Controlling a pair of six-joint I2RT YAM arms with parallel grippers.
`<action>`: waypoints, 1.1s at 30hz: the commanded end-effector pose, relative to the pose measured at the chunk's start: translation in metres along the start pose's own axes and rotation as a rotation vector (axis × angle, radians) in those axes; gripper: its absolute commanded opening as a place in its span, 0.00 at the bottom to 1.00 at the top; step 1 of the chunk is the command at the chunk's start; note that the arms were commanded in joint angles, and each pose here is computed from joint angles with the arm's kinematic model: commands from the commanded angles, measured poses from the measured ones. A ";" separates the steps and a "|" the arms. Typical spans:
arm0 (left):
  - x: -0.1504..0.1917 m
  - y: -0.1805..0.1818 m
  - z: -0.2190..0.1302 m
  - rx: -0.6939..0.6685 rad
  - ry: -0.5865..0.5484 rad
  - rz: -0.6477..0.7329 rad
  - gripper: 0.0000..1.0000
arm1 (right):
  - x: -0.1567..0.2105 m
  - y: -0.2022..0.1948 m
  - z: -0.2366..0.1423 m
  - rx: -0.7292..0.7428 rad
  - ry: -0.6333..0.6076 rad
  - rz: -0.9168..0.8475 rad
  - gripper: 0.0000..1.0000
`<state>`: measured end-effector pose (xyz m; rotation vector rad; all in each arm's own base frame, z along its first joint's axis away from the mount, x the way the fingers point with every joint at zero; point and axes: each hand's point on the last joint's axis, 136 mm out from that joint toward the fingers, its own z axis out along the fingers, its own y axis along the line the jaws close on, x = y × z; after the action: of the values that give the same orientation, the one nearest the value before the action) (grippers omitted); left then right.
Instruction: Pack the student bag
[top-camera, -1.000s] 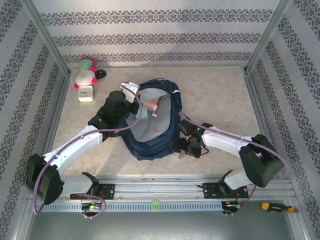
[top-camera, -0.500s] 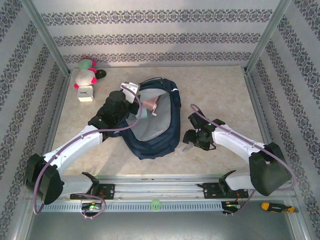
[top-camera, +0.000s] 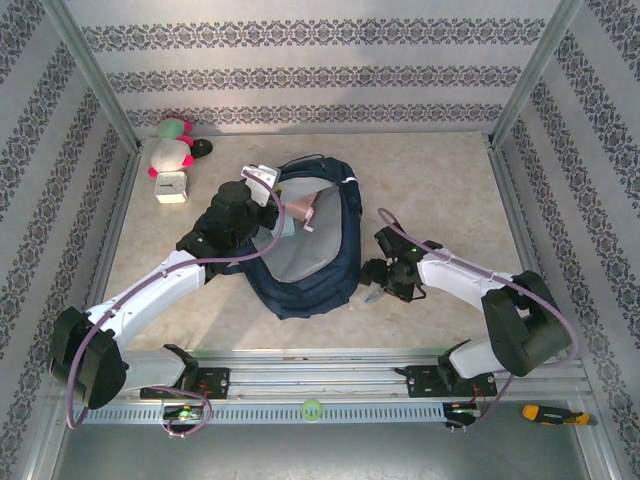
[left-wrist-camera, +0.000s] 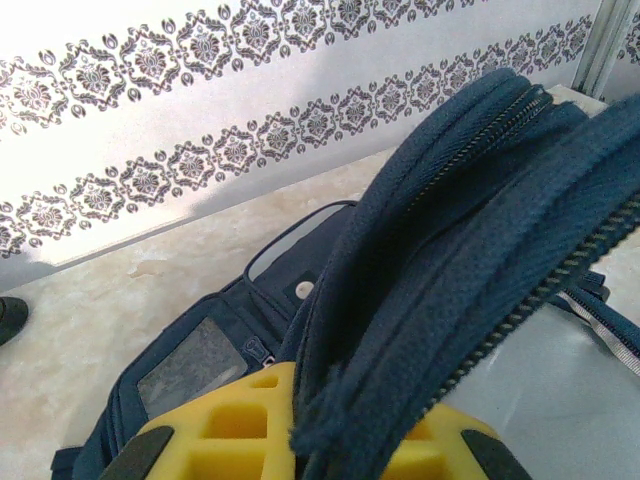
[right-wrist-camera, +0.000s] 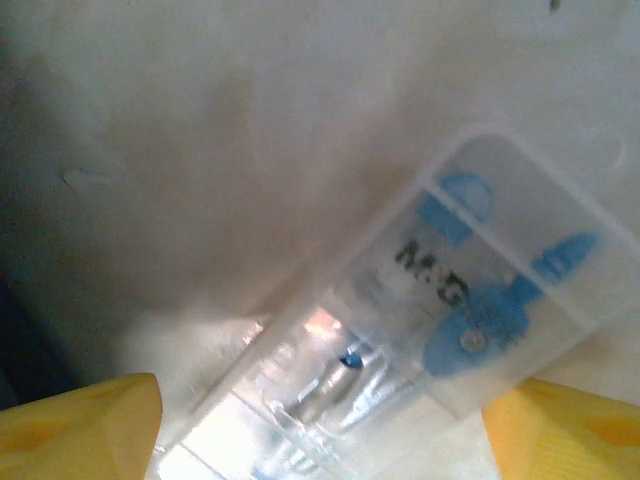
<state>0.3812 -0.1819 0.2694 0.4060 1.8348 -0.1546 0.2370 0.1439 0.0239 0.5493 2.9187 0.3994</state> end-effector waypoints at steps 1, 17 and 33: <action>-0.025 0.007 -0.007 -0.026 -0.061 -0.016 0.00 | -0.017 0.011 0.003 -0.043 -0.029 -0.008 0.81; 0.033 -0.063 -0.029 0.392 0.087 0.084 0.06 | -0.045 0.033 -0.075 -0.190 -0.232 -0.158 0.80; 0.070 0.022 -0.071 0.152 0.250 -0.128 0.71 | -0.011 0.142 -0.171 -0.454 -0.532 -1.116 0.75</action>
<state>0.3072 -0.1688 0.2519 0.6054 1.9613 -0.4326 0.2661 0.2033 0.2049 -0.5253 2.2493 0.6385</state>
